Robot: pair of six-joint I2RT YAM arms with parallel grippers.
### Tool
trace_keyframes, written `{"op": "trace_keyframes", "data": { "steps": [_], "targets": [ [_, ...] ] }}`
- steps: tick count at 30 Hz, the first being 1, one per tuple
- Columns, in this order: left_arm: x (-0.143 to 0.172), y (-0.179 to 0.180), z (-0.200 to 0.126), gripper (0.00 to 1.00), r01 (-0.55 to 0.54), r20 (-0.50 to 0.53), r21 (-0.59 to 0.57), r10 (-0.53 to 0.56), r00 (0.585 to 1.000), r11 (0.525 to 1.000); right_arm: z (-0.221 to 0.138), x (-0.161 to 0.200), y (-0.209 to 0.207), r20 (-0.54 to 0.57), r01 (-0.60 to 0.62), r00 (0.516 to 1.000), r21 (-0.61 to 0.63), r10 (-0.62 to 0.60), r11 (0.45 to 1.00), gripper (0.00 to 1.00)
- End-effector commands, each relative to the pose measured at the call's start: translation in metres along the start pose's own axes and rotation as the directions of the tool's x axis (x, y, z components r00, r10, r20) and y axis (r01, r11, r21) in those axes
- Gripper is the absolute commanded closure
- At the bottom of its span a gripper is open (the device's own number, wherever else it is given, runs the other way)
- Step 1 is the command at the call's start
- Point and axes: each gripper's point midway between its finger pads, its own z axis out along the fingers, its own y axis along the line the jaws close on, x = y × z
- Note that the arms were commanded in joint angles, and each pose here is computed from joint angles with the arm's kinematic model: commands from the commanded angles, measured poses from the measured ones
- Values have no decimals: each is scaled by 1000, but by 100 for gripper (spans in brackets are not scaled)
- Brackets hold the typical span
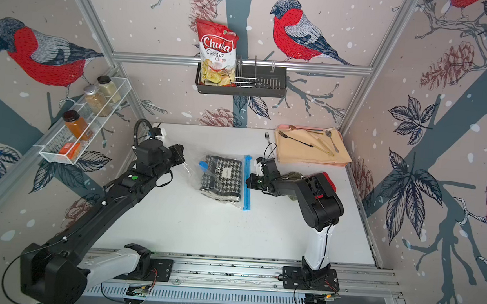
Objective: Take the scarf out of the vacuum bag
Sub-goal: Adjust the vacuum bag at the center of the board.
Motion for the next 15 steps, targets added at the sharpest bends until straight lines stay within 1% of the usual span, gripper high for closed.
{"op": "trace_keyframes", "data": {
  "steps": [1,5,9,15],
  "targets": [
    [7,17,6,100,-39,1,-69,39,999,997,-7,69,-44,-228,-71,967,202,117,977,100],
    [20,36,15,99,-34,-14,-154,32,999,988,-6,70,-44,-232,-69,966,202,116,977,100],
    [38,54,25,100,-38,-43,-212,30,999,976,-7,70,-43,-232,-68,966,199,115,978,100],
    [59,70,35,100,-58,-71,-248,41,997,967,-8,67,-35,-225,-60,970,171,98,983,100]
  ]
}}
